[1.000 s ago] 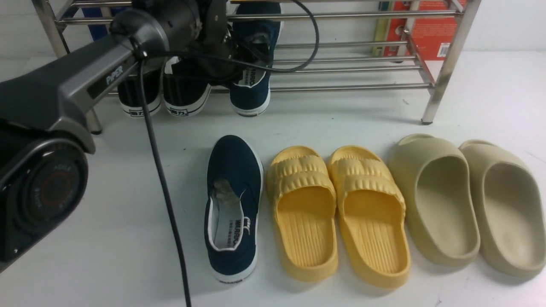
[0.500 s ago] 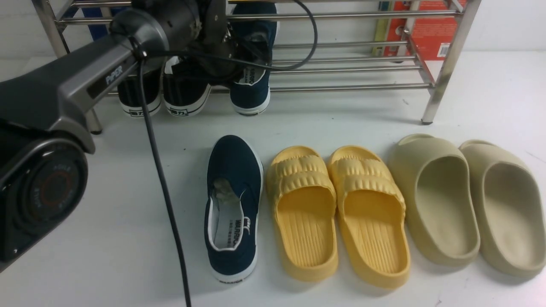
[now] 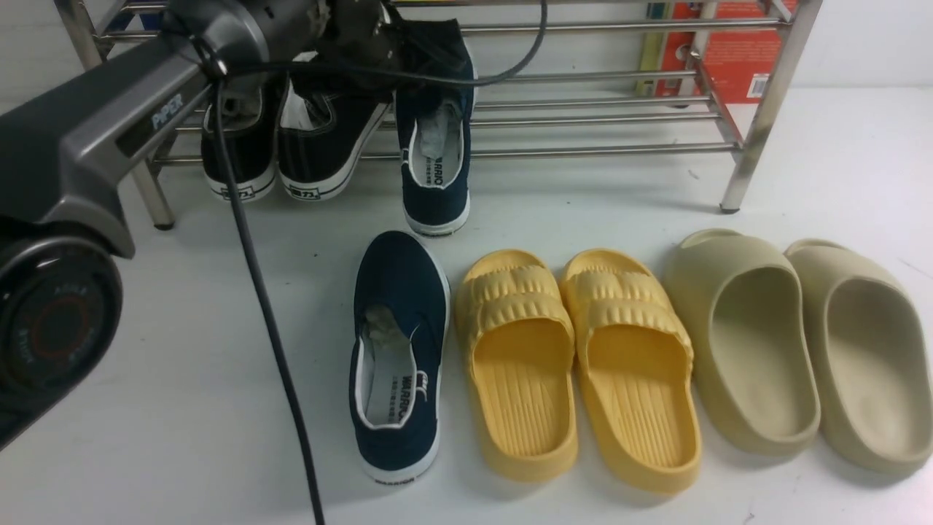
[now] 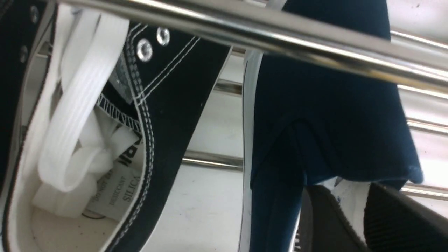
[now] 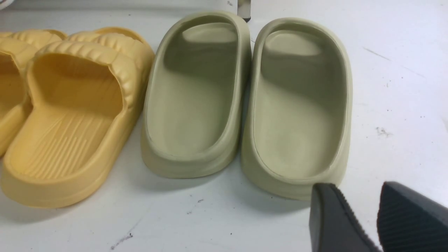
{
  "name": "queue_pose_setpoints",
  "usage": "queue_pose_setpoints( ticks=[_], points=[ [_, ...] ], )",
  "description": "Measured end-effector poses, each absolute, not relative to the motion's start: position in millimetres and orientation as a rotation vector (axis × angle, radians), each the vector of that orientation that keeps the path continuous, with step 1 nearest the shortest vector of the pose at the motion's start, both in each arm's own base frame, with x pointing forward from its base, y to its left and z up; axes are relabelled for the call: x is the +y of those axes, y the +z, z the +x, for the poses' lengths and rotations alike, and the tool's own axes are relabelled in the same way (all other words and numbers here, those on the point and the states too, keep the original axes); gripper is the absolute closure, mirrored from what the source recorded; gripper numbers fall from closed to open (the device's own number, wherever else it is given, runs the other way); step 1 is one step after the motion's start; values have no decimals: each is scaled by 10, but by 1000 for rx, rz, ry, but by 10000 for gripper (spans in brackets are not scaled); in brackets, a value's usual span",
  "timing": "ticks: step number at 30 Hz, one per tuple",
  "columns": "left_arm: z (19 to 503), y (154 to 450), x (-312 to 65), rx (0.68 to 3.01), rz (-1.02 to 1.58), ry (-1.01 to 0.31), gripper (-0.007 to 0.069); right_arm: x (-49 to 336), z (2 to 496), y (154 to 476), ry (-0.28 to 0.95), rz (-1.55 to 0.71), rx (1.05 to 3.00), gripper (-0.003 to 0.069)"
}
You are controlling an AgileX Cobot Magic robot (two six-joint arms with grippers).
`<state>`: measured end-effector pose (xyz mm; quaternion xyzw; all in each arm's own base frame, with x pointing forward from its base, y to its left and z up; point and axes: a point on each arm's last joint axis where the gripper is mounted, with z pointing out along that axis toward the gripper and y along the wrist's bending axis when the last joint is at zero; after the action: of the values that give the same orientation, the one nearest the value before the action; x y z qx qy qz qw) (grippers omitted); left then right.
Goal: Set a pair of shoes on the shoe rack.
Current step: Use the left arm to put a shoe into the shoe rack
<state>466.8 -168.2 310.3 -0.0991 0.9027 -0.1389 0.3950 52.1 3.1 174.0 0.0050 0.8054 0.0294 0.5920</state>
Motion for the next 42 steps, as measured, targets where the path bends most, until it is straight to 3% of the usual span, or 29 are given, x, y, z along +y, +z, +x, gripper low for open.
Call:
queue_pose_setpoints(
  ticks=[9, 11, 15, 18, 25, 30, 42],
  points=[
    [4507, 3348, -1644, 2308, -232, -364, 419, 31, 521, 1740, 68, 12, 1873, 419],
    [4463, 3368, -1644, 2334, -210, -344, 449, 31, 521, 1740, 68, 12, 1873, 419],
    [4191, 3380, -1799, 2490, -63, -247, 633, 31, 521, 1740, 68, 12, 1873, 419],
    [4017, 3363, -1920, 2552, 13, -215, 638, 31, 521, 1740, 68, 12, 1873, 419],
    [3573, 3124, -1955, 2613, 63, -204, 638, 31, 521, 1740, 68, 12, 1873, 419],
    [3417, 2723, -1877, 2542, 60, -275, 638, 31, 521, 1740, 68, 12, 1873, 419],
    [3718, 2278, -1828, 2416, -6, -362, 638, 31, 521, 1740, 68, 12, 1873, 419]
  ],
)
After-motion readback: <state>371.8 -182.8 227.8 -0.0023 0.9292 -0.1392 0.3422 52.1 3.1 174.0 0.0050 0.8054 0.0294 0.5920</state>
